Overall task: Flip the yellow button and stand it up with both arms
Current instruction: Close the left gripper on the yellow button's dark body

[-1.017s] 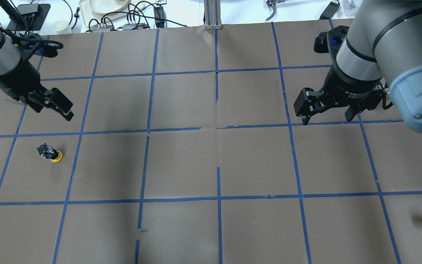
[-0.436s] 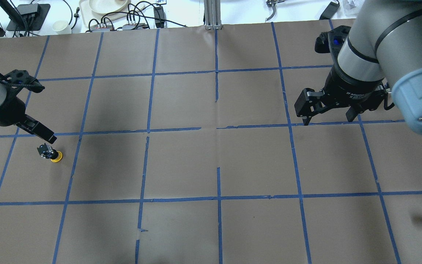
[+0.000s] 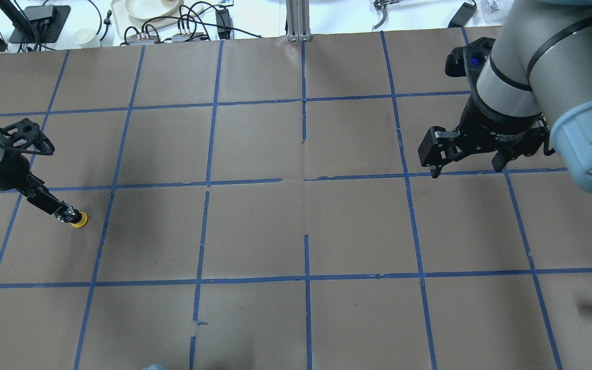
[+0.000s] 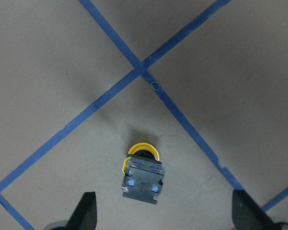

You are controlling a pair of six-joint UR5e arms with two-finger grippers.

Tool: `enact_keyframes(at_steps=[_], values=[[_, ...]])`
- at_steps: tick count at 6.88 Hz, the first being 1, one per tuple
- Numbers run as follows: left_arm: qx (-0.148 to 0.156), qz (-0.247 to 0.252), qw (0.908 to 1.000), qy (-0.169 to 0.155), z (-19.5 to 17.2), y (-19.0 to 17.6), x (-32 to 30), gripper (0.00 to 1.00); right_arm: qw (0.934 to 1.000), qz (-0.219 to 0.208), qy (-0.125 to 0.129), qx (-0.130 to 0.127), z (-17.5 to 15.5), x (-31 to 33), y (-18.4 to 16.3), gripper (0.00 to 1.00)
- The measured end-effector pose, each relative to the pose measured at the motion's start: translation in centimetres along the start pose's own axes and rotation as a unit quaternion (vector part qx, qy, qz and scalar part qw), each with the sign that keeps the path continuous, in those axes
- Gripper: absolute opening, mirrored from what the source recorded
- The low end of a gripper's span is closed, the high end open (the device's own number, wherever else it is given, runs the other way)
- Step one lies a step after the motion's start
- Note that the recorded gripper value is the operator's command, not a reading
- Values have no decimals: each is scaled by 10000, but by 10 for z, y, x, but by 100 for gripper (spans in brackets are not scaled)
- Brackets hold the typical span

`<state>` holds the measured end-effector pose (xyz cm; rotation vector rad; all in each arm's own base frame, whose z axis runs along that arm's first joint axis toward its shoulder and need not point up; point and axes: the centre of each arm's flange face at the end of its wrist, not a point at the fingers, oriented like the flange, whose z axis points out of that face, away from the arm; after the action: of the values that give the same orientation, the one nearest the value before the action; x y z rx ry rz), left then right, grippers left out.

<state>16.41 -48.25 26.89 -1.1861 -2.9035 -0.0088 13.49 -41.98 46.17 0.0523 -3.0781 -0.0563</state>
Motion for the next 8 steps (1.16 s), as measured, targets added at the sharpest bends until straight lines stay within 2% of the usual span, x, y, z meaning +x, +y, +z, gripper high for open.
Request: enact_keyframes(at_steps=[2, 4, 8], values=[[26, 446, 9990, -9, 24, -2, -11, 99, 10000, 1, 4, -1, 1, 0, 1, 100], [-10, 520, 9986, 94, 40, -2, -13, 99, 10000, 5, 4, -2, 1, 0, 1, 100], [-130, 567, 9975, 408, 43, 1, -3, 98, 10000, 3, 9, -14, 2, 0, 1, 100]])
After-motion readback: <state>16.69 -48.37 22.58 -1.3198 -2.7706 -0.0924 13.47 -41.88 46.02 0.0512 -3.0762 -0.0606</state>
